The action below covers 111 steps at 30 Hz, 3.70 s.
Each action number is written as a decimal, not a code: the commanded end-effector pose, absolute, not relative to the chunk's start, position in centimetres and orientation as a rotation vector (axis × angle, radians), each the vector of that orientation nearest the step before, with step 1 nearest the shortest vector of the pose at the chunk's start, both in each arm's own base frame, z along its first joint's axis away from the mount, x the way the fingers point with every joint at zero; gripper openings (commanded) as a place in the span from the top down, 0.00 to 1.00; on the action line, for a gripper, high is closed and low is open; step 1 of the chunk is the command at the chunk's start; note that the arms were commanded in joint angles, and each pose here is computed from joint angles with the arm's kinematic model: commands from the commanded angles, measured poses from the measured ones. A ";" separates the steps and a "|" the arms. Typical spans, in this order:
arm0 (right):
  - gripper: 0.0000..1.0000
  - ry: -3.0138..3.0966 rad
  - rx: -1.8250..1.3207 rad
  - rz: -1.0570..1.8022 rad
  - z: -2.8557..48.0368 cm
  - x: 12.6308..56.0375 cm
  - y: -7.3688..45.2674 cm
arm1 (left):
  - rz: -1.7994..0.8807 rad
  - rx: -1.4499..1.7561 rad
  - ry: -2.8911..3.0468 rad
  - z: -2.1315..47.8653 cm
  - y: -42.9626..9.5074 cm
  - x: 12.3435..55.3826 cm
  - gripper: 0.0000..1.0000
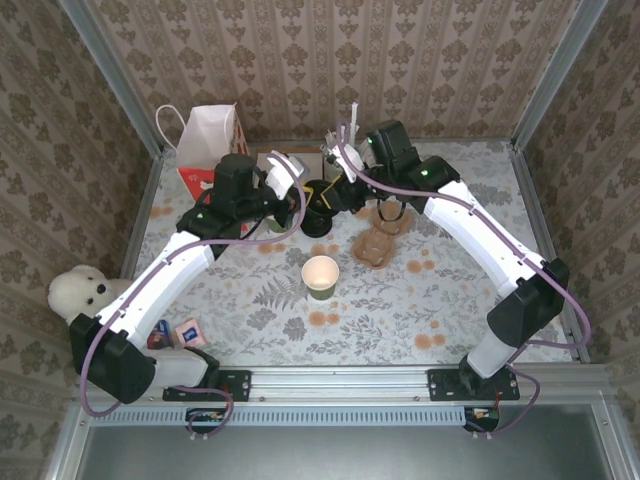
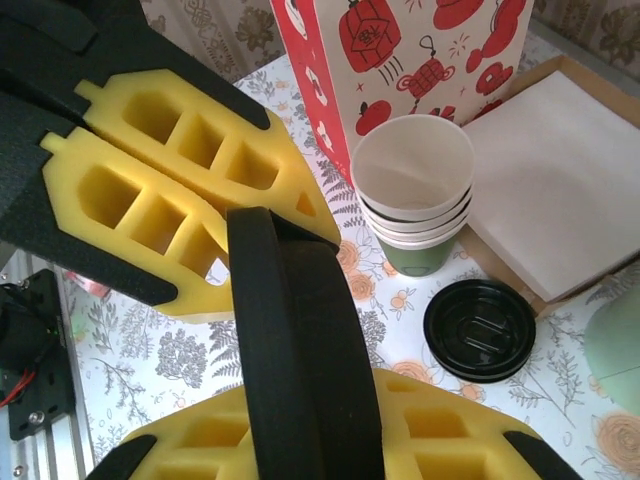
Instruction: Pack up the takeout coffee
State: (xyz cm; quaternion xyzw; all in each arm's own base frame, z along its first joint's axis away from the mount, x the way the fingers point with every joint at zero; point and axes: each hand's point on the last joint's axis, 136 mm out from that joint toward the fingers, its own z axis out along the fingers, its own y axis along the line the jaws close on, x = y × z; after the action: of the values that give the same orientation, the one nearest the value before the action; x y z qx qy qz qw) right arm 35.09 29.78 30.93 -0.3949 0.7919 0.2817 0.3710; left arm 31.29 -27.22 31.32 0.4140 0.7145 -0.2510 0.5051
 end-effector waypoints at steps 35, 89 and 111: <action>0.93 0.343 -1.660 -0.778 38.3 28.8 35.1 | -0.855 0.532 1.941 37.3 -16.3 28.9 0.00; 0.94 -0.315 -1.787 -0.616 33.8 21.3 38.7 | -1.158 1.152 1.987 32.3 -21.3 21.5 0.87; 0.00 0.801 -1.766 -0.291 28.8 25.6 36.6 | -0.934 0.998 2.045 30.5 -20.3 24.9 1.00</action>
State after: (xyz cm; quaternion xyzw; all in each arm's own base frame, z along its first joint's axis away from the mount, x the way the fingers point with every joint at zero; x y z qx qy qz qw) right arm 23.70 38.10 31.78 -0.7820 0.1442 -0.1682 0.5826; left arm 23.89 -20.64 30.53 0.3963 0.7748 -0.3799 0.3136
